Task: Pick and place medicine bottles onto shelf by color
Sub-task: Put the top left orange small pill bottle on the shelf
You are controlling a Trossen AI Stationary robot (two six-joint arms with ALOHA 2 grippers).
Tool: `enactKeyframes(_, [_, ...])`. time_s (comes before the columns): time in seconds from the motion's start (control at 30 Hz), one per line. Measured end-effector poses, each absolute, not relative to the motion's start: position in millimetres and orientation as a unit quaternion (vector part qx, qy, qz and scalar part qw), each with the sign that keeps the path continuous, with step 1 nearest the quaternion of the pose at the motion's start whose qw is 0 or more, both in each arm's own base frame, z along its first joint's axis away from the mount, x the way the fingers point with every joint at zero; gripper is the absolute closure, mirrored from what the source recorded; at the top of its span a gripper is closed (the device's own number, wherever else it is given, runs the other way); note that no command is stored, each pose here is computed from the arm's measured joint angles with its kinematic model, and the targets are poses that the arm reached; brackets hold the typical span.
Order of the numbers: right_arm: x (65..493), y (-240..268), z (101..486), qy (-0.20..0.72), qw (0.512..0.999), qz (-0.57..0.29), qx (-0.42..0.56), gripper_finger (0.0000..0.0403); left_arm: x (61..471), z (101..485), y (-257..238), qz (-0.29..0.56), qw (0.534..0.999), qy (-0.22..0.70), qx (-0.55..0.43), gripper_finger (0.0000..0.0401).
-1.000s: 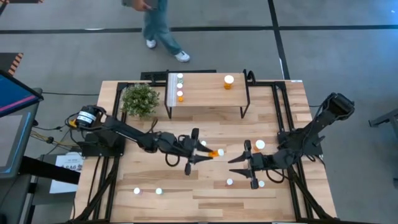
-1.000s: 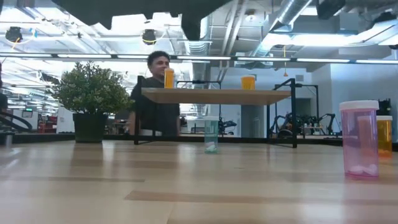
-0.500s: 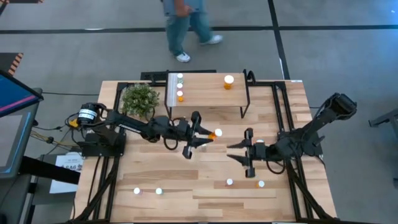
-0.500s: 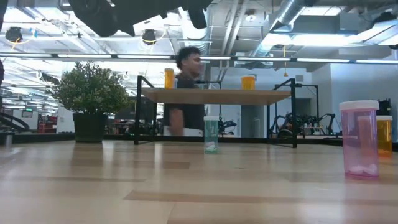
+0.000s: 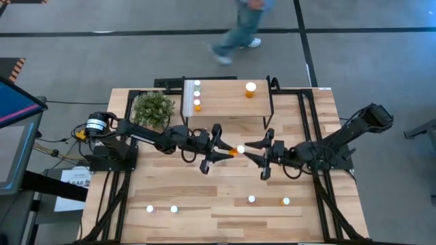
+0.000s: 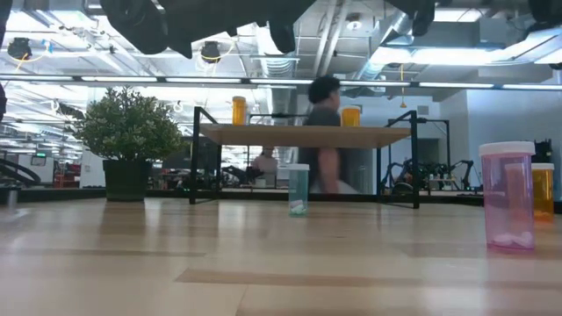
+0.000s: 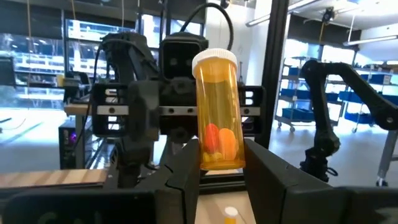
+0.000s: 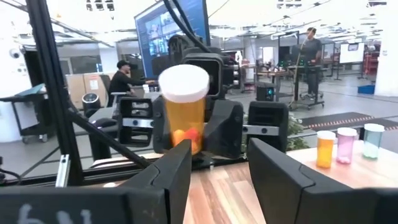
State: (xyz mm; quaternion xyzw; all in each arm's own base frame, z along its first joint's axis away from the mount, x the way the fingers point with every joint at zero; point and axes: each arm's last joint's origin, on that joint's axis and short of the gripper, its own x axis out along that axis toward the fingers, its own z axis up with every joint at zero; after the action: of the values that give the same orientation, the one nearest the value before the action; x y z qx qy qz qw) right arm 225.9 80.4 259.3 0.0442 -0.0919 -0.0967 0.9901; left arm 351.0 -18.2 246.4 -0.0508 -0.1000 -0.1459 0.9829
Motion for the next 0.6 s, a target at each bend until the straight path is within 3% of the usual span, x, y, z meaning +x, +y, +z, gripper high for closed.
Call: enactKeyframes(0.6, [227.6, 78.5, 261.8, -0.108, 0.991, -0.05, 0.068, 0.0217, 352.1, 242.2, -17.9, -0.132, 0.986, -0.079, -0.059, 0.031])
